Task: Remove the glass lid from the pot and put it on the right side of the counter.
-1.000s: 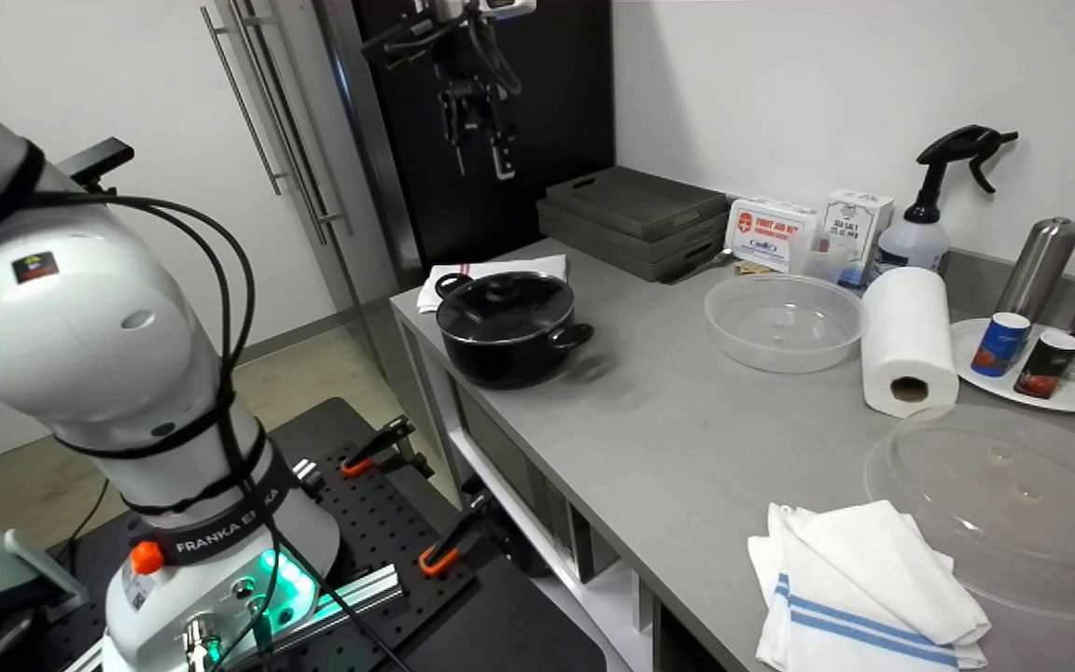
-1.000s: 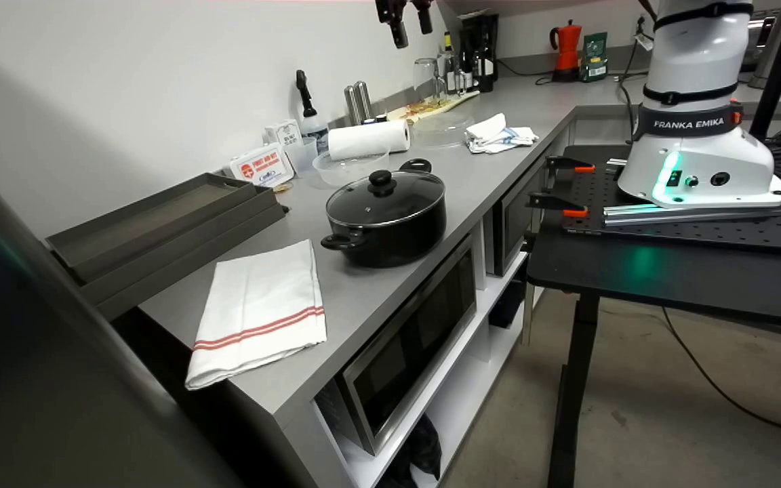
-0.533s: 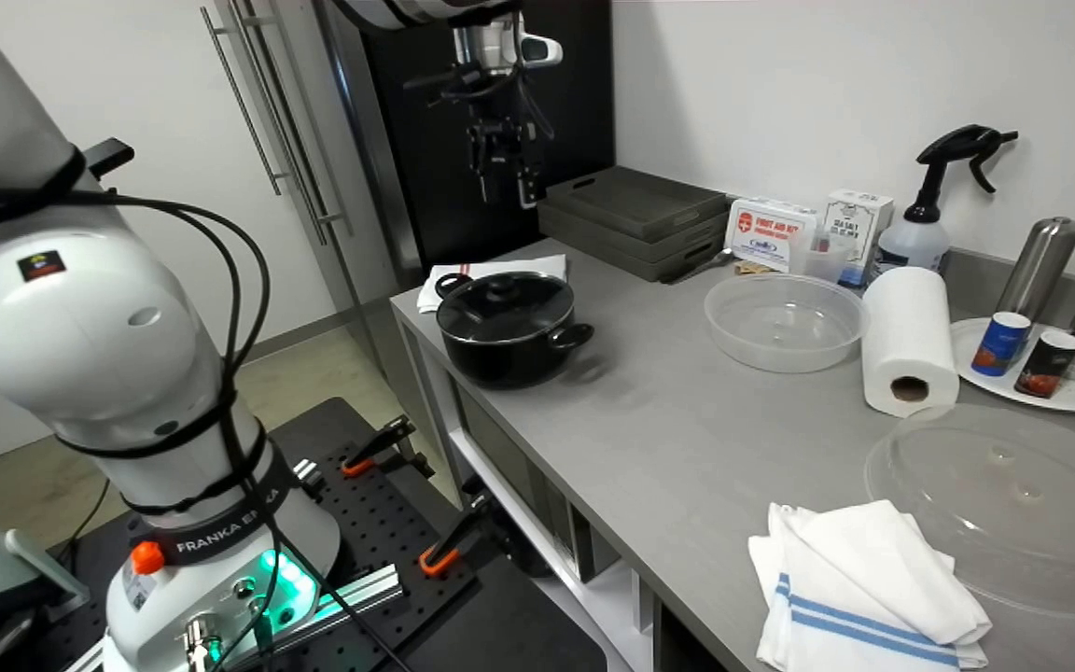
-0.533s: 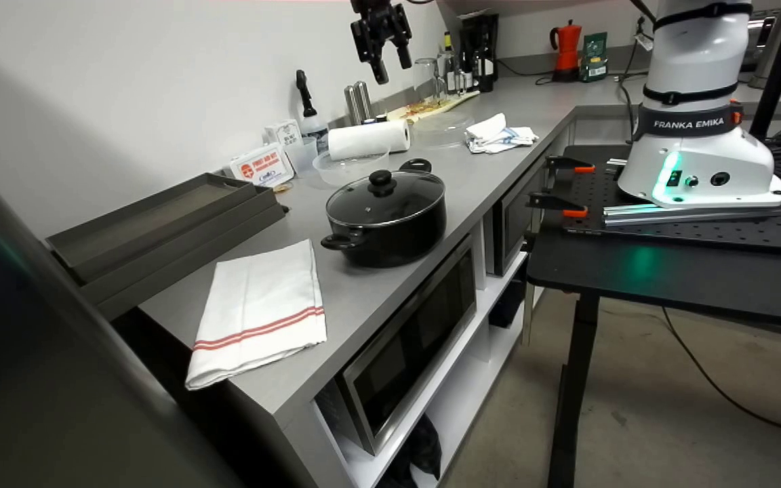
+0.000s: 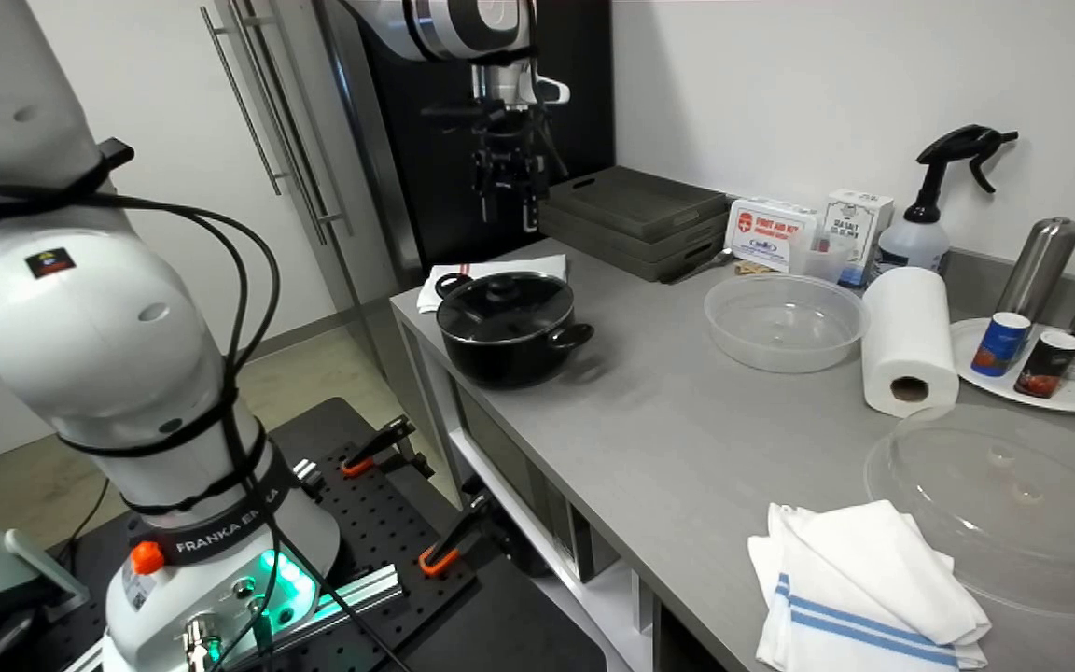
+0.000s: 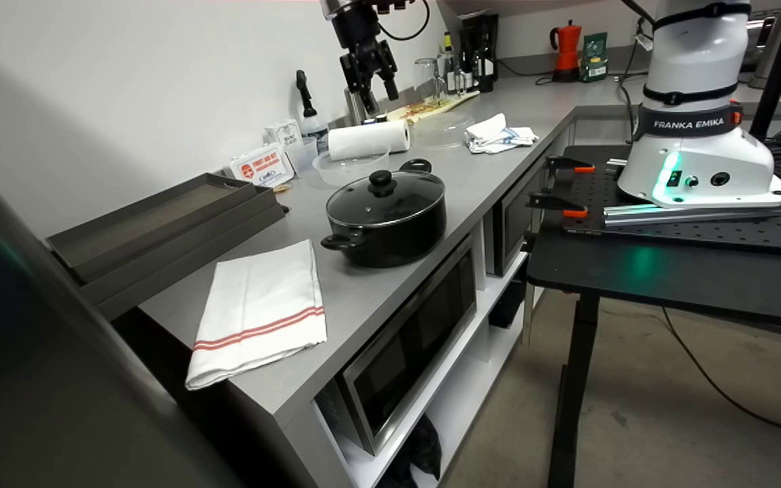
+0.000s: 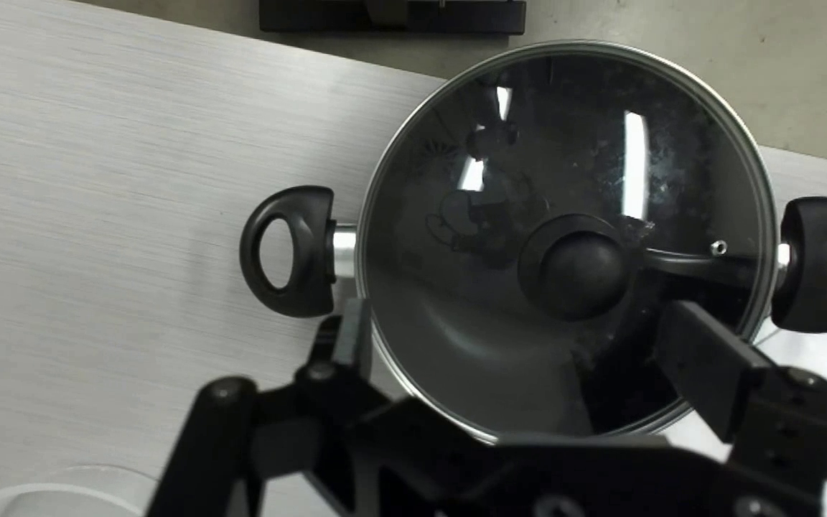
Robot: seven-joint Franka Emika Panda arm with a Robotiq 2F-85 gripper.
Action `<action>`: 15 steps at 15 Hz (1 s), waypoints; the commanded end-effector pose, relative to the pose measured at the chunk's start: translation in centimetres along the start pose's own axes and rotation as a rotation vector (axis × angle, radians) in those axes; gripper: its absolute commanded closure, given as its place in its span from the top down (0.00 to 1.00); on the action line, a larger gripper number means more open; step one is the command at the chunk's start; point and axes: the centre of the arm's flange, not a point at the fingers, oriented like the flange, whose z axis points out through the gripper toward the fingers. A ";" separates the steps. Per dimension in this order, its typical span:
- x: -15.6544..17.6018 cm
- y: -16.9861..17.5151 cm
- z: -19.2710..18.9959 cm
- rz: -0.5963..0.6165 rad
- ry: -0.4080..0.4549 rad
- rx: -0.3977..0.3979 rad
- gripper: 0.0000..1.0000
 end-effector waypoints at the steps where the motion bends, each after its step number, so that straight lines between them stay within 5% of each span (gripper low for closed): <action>1: 1.7 -1.0 1.0 -0.071 -0.027 0.057 1.00; 15: 4.0 -3.8 7.7 -0.209 -0.138 0.093 1.00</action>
